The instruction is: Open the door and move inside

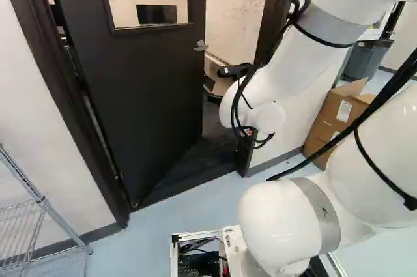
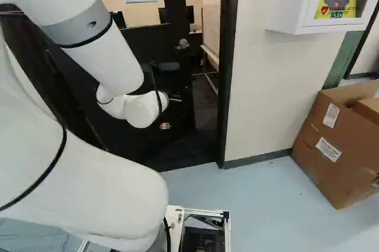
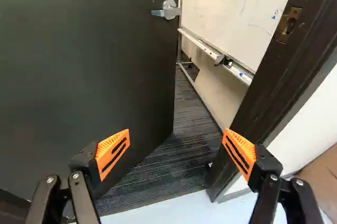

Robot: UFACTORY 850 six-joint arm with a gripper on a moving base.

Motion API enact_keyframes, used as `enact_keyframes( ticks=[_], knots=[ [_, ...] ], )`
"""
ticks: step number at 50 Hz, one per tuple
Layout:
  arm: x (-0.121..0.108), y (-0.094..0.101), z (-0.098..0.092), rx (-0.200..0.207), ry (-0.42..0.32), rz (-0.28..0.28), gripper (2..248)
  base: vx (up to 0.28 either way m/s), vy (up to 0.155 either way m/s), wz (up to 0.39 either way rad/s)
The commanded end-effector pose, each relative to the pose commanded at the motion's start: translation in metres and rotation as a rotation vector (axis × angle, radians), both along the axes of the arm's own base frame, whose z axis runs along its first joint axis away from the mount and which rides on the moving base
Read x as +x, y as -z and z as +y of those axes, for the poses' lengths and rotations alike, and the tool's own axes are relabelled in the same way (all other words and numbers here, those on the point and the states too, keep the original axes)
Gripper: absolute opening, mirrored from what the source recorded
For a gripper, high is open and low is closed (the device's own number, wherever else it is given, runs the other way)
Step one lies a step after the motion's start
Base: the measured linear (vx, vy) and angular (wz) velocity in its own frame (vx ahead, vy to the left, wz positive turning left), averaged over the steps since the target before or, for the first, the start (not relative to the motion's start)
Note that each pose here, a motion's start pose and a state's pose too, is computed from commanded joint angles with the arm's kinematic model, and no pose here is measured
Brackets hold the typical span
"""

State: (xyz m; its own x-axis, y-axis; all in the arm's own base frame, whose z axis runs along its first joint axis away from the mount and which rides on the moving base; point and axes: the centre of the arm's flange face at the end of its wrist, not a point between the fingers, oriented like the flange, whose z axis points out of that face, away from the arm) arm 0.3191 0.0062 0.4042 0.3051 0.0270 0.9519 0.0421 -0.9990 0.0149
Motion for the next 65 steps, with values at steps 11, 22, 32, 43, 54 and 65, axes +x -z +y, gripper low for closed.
enact_keyframes(
  ticks=[11,22,32,43,54,65],
  knots=[
    [0.0000,0.0000,0.0000,0.000,0.000,0.000,247,0.086,0.067,0.150],
    [0.0000,0.0000,0.0000,0.000,0.000,0.000,247,0.092,0.069,0.147],
    [0.0000,0.0000,0.0000,0.000,0.000,0.000,247,0.091,0.067,0.148],
    [0.0000,0.0000,0.0000,0.000,0.000,0.000,247,0.091,0.067,0.149],
    [0.0000,0.0000,0.0000,0.000,0.000,0.000,247,0.089,0.068,0.144],
    [0.0000,0.0000,0.0000,0.000,0.000,0.000,247,0.090,0.069,0.145]
  ],
)
